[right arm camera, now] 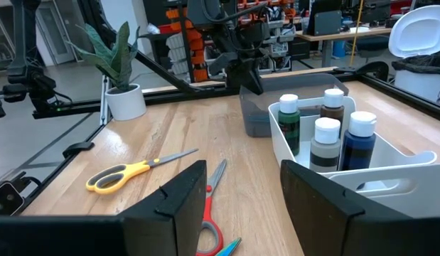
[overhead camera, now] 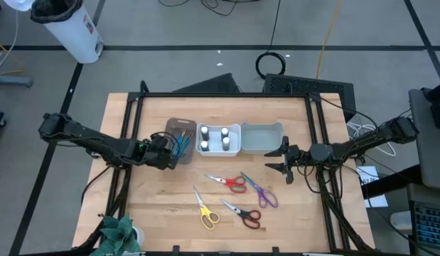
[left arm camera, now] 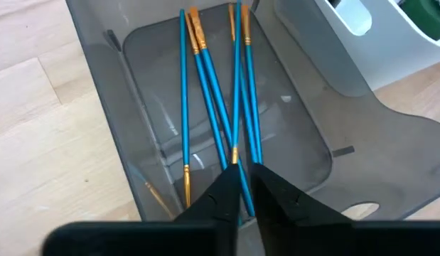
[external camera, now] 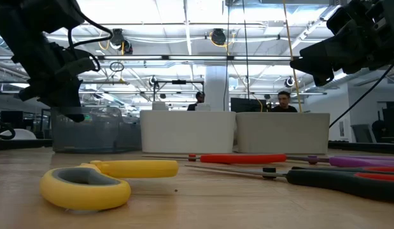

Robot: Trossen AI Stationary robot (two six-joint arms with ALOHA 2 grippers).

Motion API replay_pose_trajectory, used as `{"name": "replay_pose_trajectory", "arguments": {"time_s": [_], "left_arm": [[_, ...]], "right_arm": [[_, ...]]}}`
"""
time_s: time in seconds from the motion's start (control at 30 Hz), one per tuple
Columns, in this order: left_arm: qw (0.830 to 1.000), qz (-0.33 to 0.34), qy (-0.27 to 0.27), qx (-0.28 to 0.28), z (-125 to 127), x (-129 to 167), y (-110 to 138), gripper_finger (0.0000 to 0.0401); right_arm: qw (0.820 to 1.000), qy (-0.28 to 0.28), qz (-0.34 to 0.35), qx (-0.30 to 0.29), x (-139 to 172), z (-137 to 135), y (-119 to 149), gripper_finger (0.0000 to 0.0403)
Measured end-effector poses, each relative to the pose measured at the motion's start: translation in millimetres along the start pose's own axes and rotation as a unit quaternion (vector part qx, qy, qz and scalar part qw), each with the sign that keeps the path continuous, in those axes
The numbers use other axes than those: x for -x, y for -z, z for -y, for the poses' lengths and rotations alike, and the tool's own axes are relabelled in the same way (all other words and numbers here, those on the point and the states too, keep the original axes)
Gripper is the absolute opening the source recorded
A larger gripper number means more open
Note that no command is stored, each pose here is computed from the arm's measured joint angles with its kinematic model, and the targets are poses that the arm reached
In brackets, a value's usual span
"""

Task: Pick & Place Paint Supplies
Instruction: Put the blue paint brush into the black bin, then adjust the gray bin

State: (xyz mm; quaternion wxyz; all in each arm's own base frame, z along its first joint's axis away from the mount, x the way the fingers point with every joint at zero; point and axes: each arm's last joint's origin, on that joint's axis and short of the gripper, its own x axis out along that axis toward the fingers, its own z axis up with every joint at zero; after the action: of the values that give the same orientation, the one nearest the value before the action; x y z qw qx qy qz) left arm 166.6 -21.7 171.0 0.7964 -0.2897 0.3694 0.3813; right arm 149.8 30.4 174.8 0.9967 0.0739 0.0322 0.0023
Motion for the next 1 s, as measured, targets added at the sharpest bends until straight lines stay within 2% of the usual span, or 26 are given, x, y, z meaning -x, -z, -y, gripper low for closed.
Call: {"name": "replay_pose_trajectory", "arguments": {"time_s": [0.2,0.4,0.5,0.63,0.83,0.93,1.0], "left_arm": [[1.0,0.006,0.008,-0.001,2,3,-3,0.0115],[0.996,-0.012,0.023,-0.082,10,24,-23,0.017],[0.995,-0.032,0.005,-0.093,10,44,-37,0.018],[0.995,-0.066,-0.052,-0.046,0,61,-42,0.0181],[0.982,-0.116,-0.137,0.053,-18,55,-24,0.0182],[0.979,-0.12,-0.152,0.072,-20,49,-16,0.0182],[0.98,-0.12,-0.141,0.072,-16,48,-16,0.0182]], "right_arm": [[1.0,0.0,0.0,0.0,0,0,0,0.0171],[1.0,0.0,0.0,0.0,0,0,0,0.0171],[1.0,0.0,0.0,0.0,0,0,0,0.0171],[1.0,0.0,0.001,0.0,0,0,0,0.0171],[1.0,0.0,0.0,0.0,0,0,0,0.0171],[1.0,0.0,0.0,0.0,0,0,0,0.0171],[1.0,0.0,0.0,0.0,0,0,0,0.0171]]}}
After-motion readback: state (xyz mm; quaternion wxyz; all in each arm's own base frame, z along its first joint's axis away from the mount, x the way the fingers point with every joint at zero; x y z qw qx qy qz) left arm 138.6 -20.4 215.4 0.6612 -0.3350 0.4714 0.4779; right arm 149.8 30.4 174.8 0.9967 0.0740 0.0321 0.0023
